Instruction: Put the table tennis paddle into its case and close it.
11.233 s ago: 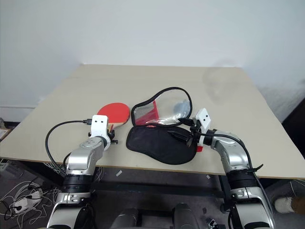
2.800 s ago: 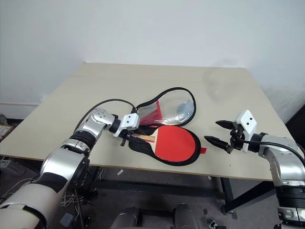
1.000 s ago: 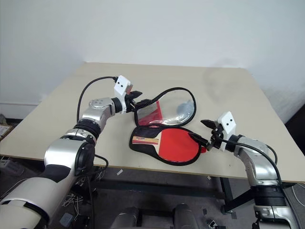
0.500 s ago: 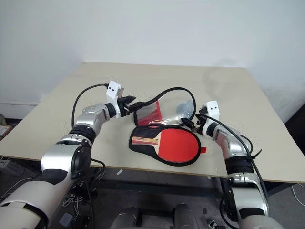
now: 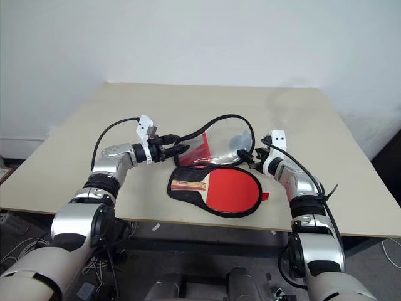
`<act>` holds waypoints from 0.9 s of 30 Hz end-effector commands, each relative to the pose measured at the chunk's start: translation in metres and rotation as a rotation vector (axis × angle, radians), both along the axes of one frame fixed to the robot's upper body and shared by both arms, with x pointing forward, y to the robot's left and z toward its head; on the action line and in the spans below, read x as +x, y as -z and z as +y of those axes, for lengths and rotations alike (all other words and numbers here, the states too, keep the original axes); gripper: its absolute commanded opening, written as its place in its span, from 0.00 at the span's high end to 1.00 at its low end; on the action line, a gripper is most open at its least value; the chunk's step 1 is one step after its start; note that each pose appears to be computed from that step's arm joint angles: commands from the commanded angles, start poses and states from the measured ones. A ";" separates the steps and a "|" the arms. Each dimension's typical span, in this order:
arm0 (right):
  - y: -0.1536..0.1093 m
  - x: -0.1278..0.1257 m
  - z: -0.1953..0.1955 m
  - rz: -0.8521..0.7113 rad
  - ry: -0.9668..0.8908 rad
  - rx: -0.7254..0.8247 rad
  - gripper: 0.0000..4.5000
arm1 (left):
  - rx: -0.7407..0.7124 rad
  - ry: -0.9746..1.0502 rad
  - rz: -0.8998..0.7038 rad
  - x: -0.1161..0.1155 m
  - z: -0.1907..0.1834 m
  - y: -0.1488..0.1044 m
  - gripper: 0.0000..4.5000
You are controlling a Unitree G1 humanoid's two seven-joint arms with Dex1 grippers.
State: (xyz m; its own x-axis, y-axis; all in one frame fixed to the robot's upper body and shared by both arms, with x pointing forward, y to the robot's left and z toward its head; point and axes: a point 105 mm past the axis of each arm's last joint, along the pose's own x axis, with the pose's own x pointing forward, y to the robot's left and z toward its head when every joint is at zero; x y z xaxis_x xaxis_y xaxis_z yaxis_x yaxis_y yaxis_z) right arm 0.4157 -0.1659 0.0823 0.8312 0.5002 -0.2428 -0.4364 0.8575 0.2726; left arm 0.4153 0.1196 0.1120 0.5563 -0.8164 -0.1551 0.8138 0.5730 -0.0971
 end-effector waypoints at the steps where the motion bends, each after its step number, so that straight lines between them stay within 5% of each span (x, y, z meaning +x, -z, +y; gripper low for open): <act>1: -0.030 0.009 0.000 -0.102 -0.009 0.023 0.02 | -0.012 0.009 -0.055 0.002 0.000 -0.016 0.23; 10: -0.030 0.008 0.001 -0.109 -0.013 0.044 0.48 | -0.018 0.024 -0.047 -0.001 -0.007 -0.013 0.23; 17: -0.029 0.004 0.004 -0.119 -0.035 0.050 0.97 | -0.017 0.026 -0.045 -0.003 -0.007 -0.011 0.23; 27: -0.045 -0.014 0.004 -0.215 -0.128 0.077 0.97 | -0.133 0.026 -0.085 -0.003 -0.004 -0.036 0.23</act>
State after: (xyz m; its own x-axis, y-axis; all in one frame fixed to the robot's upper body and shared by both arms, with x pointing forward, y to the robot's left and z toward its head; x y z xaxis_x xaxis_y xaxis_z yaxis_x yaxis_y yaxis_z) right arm 0.4048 -0.1631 0.1040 0.8060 0.5820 -0.1082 -0.5428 0.7995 0.2572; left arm 0.4101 0.1138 0.1209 0.5409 -0.8367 -0.0862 0.8262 0.5477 -0.1319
